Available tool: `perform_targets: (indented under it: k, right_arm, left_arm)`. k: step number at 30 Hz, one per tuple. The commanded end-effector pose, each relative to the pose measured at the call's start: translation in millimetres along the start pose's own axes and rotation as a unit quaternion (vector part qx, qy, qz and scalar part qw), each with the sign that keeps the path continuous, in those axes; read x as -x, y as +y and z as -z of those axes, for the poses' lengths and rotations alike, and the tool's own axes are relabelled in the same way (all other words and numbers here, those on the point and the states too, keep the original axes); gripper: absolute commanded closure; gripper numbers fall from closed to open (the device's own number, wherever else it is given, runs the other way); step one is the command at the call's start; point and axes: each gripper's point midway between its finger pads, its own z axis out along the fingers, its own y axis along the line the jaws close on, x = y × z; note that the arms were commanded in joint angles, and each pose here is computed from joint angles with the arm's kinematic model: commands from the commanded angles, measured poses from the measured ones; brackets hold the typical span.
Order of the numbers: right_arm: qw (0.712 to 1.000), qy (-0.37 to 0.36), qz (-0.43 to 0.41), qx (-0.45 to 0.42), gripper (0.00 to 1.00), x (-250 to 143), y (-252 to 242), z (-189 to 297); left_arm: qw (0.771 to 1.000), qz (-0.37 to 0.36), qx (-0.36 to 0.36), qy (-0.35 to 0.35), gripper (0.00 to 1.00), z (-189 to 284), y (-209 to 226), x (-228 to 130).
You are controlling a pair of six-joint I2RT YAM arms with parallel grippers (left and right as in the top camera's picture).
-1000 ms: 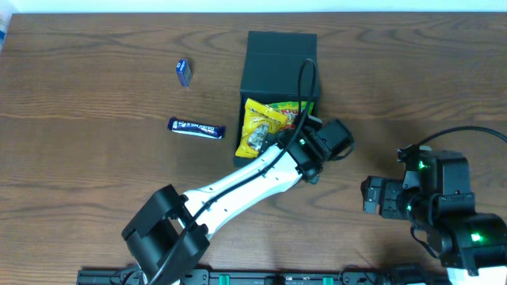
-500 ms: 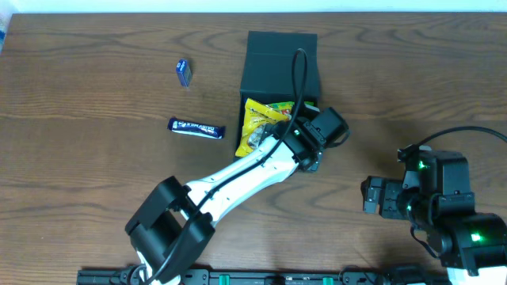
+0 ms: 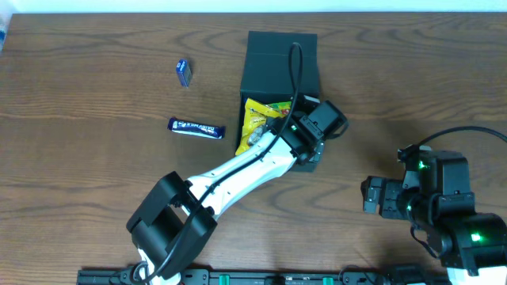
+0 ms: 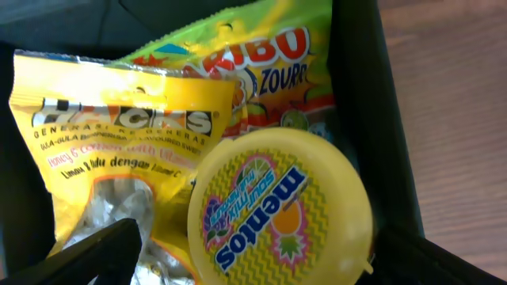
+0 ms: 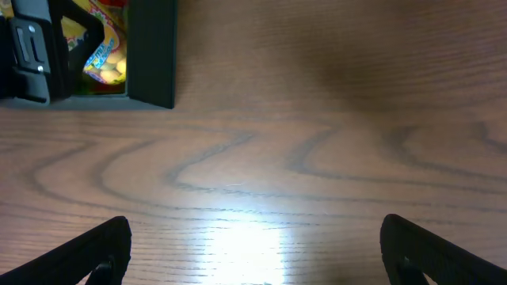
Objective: Pack container
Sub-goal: 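Tilt the Mentos bottle upright and push it down into the box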
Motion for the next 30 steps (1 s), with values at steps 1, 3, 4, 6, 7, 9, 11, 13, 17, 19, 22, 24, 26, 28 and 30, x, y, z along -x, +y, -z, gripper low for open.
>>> perform_targets:
  k: [1, 3, 4, 6, 7, 9, 11, 13, 17, 19, 22, 24, 26, 28, 30]
  right_arm:
    - [1.000, -0.003, -0.009, -0.001, 0.01, 0.5, -1.4, 1.1]
    - [1.000, -0.003, -0.009, -0.001, 0.01, 0.5, -1.4, 1.1]
    - [1.000, -0.003, -0.009, -0.001, 0.01, 0.5, -1.4, 1.1]
    - [1.000, -0.003, -0.009, -0.001, 0.01, 0.5, -1.4, 1.1]
    - [1.000, -0.003, -0.009, -0.001, 0.01, 0.5, -1.4, 1.1]
    - [1.000, -0.003, -0.009, -0.001, 0.01, 0.5, -1.4, 1.1]
    - [1.000, -0.003, -0.009, -0.001, 0.01, 0.5, -1.4, 1.1]
    - [1.000, -0.003, -0.009, -0.001, 0.01, 0.5, -1.4, 1.1]
    - [1.000, -0.003, -0.009, -0.001, 0.01, 0.5, -1.4, 1.1]
    - [1.000, -0.003, -0.009, -0.001, 0.01, 0.5, -1.4, 1.1]
    - [1.000, -0.003, -0.009, -0.001, 0.01, 0.5, -1.4, 1.1]
    - [1.000, -0.003, -0.009, -0.001, 0.01, 0.5, -1.4, 1.1]
    - [1.000, -0.003, -0.009, -0.001, 0.01, 0.5, -1.4, 1.1]
    - [1.000, -0.003, -0.009, -0.001, 0.01, 0.5, -1.4, 1.1]
    - [1.000, -0.003, -0.009, -0.001, 0.01, 0.5, -1.4, 1.1]
  left_arm:
    - [1.000, 0.000, 0.002, -0.004, 0.05, -4.2, 3.5, 4.3]
    - [1.000, 0.002, 0.000, -0.008, 0.05, -4.8, 3.4, 7.0]
    - [1.000, 0.003, -0.004, -0.007, 0.05, -5.2, 2.7, 7.3]
    - [1.000, 0.007, -0.013, -0.005, 0.05, -5.8, 1.1, 8.1]
    - [1.000, 0.009, -0.015, -0.006, 0.05, -6.1, 1.0, 9.0]
    - [1.000, 0.011, -0.018, -0.008, 0.05, -6.4, 0.8, 10.8]
    - [1.000, 0.014, -0.021, -0.012, 0.05, -6.7, 0.3, 13.3]
    - [1.000, 0.016, -0.022, -0.015, 0.05, -6.8, 0.1, 15.4]
    - [0.999, 0.016, -0.024, -0.014, 0.05, -3.4, -0.7, 17.3]
    - [1.000, 0.010, -0.017, 0.001, 0.04, 1.4, 0.8, 12.2]
    - [0.999, 0.027, 0.000, 0.033, 0.05, 2.9, 7.8, -4.0]
    - [0.998, 0.045, 0.011, 0.050, 0.05, 3.2, 12.7, -13.1]
    - [0.997, 0.053, 0.014, 0.057, 0.04, 3.6, 13.9, -16.5]
    - [0.997, 0.054, 0.004, 0.063, 0.05, 3.8, 10.4, -18.5]
    - [0.996, 0.055, -0.010, 0.071, 0.05, 4.2, 5.5, -21.1]
